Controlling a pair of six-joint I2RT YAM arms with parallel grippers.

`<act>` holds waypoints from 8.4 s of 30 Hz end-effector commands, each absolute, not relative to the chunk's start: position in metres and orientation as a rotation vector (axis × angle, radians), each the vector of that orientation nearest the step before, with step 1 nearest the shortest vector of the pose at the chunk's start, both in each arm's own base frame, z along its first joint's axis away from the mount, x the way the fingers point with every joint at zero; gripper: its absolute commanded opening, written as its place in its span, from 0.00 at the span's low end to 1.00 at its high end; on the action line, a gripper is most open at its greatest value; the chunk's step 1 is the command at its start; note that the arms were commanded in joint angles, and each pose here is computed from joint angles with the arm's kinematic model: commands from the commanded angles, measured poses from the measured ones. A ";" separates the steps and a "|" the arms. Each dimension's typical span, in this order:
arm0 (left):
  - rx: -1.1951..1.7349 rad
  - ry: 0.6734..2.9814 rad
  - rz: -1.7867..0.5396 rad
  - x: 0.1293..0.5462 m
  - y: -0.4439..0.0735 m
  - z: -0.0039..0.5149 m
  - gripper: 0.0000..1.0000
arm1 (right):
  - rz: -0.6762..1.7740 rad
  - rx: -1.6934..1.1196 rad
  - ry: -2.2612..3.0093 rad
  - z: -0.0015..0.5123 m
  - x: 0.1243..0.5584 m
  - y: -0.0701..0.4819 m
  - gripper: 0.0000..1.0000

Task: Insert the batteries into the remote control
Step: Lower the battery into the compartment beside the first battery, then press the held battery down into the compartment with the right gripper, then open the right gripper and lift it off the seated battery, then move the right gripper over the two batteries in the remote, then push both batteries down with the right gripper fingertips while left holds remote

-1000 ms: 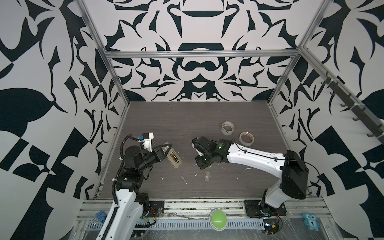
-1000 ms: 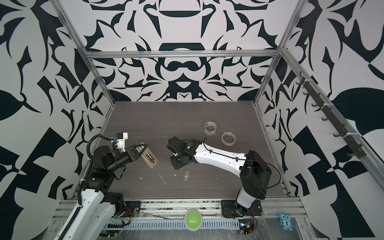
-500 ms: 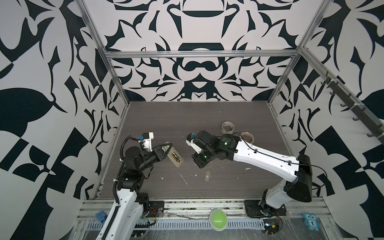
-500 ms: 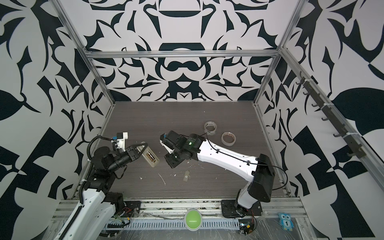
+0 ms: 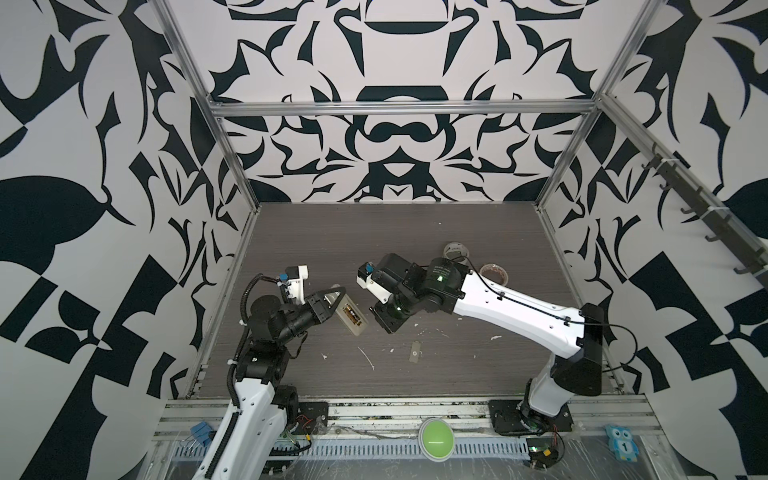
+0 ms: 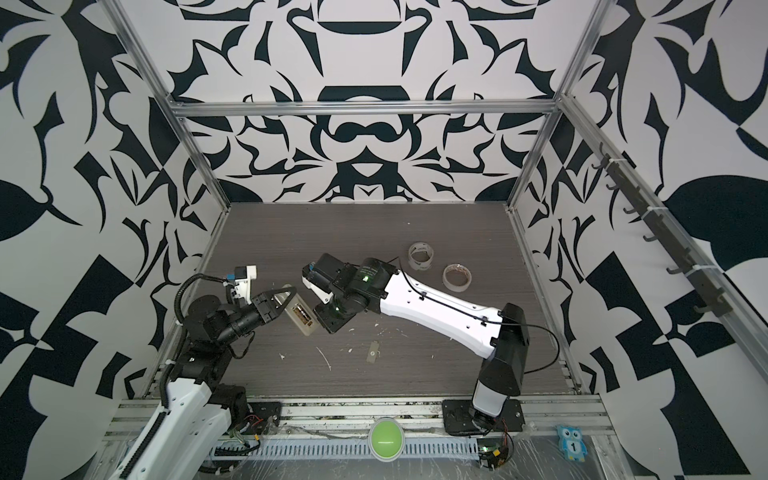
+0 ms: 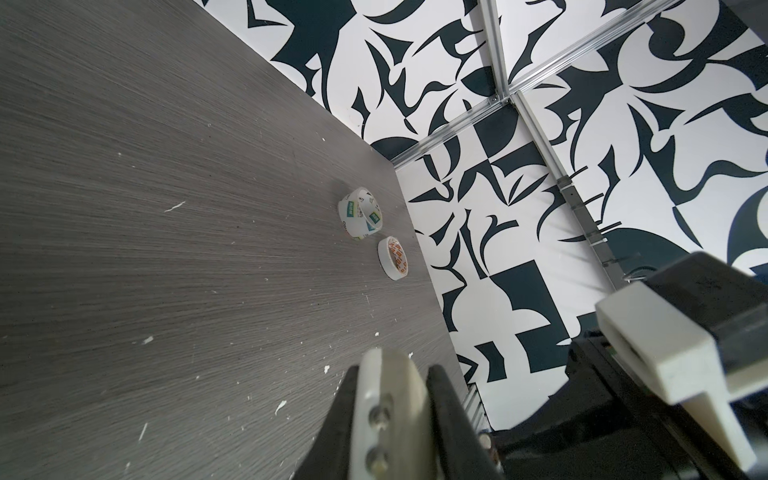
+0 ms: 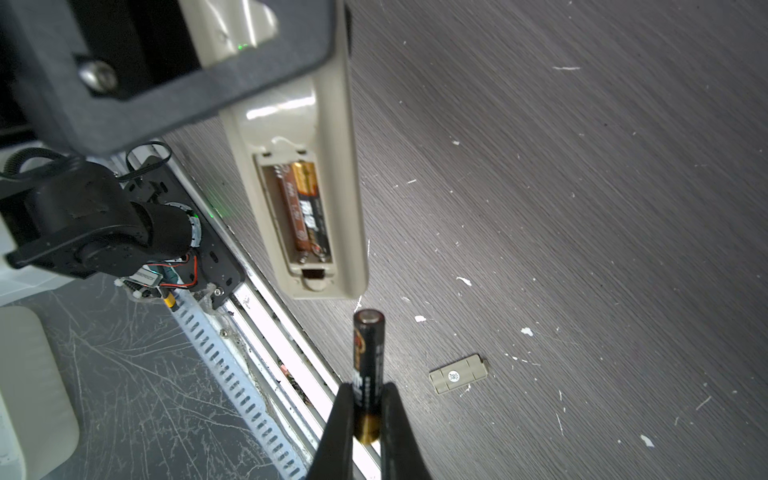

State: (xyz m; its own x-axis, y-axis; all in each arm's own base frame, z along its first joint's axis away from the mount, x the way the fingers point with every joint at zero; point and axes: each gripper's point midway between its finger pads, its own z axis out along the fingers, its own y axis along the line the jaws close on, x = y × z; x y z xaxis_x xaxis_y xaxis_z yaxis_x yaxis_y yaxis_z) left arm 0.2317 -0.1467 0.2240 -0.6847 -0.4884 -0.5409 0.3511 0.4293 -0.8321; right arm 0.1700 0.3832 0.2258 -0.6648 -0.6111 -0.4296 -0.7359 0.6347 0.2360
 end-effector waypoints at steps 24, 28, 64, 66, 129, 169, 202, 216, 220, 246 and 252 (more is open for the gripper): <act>-0.082 1.837 -1.426 0.228 -0.152 0.237 0.00 | 0.607 -1.206 2.501 0.245 0.161 0.422 0.00; -0.079 1.834 -1.428 0.227 -0.152 0.237 0.00 | 0.603 -1.213 2.502 0.244 0.161 0.424 0.00; -0.071 1.815 -1.486 0.222 -0.155 0.247 0.00 | 0.467 -1.213 2.511 0.233 0.173 0.427 0.00; -0.075 1.810 -1.494 0.222 -0.155 0.248 0.00 | 0.463 -1.207 2.506 0.235 0.175 0.427 0.00; -0.104 1.788 -1.538 0.222 -0.155 0.250 0.00 | 0.498 -1.182 2.468 0.252 0.177 0.433 0.35; 0.010 1.918 -1.673 0.199 -0.172 0.246 0.00 | 0.245 -1.868 1.728 0.316 0.108 0.388 0.66; 0.104 1.952 -1.804 0.181 -0.183 0.253 0.00 | 0.294 -2.028 1.610 0.283 0.087 0.422 0.49; 0.129 1.962 -1.825 0.175 -0.188 0.252 0.00 | 0.258 -2.067 1.637 0.265 0.087 0.417 0.42; 0.129 1.965 -1.825 0.175 -0.189 0.252 0.00 | 0.216 -2.053 1.644 0.263 0.093 0.413 0.40; 0.132 1.966 -1.827 0.174 -0.189 0.252 0.00 | 0.155 -2.032 1.651 0.258 0.104 0.408 0.31; 0.130 1.967 -1.829 0.174 -0.189 0.252 0.00 | 0.149 -2.035 1.651 0.255 0.105 0.410 0.28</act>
State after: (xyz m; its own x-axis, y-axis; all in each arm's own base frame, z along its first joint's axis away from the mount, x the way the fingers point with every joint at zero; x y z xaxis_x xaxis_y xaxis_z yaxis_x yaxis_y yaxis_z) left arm 0.1775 -0.1880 0.2345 -0.9103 -0.2416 -0.3360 0.3110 0.1363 -0.9406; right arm 0.1012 0.4123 0.2359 0.2502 -0.9028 -0.3499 -0.9465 -0.1520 -0.2845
